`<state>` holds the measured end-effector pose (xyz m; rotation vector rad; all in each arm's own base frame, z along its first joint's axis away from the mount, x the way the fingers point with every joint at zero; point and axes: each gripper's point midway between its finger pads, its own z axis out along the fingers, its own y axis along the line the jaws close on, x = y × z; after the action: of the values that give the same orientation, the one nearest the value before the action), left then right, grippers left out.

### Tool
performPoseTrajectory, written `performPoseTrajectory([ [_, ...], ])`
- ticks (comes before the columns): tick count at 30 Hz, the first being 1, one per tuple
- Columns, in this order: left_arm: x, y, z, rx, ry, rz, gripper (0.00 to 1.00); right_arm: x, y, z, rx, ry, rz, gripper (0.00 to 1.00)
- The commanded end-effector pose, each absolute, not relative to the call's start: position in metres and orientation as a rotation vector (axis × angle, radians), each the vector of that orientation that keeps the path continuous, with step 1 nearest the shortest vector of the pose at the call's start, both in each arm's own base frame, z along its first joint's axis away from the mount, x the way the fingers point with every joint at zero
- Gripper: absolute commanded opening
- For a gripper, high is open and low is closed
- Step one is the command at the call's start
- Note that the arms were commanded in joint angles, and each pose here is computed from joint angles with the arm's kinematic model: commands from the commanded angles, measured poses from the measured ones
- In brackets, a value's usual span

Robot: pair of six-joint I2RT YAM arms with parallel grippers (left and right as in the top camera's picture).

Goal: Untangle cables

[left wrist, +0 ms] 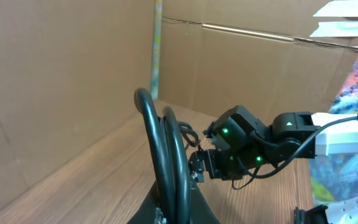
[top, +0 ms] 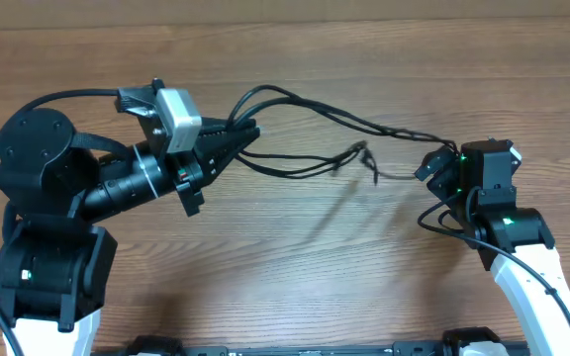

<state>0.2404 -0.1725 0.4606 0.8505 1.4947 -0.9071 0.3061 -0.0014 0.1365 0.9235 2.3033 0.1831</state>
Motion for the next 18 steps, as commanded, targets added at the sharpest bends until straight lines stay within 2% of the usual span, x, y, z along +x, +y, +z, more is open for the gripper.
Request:
performPoseTrajectory([
  [1,0.232,-0.169,0.475,0.856,1.453,-0.886,0.04,0.306,-0.012,0.137,0.958,2.274,0.135,1.0],
  [10,0.249,-0.159,0.472,0.768,1.502,-0.798,0.04,0.3,-0.017,0.133,0.968,2.293,0.087,1.0],
  [18,0.274,-0.135,0.441,0.578,1.699,-0.67,0.05,0.288,-0.009,0.124,0.964,2.376,0.111,1.0],
])
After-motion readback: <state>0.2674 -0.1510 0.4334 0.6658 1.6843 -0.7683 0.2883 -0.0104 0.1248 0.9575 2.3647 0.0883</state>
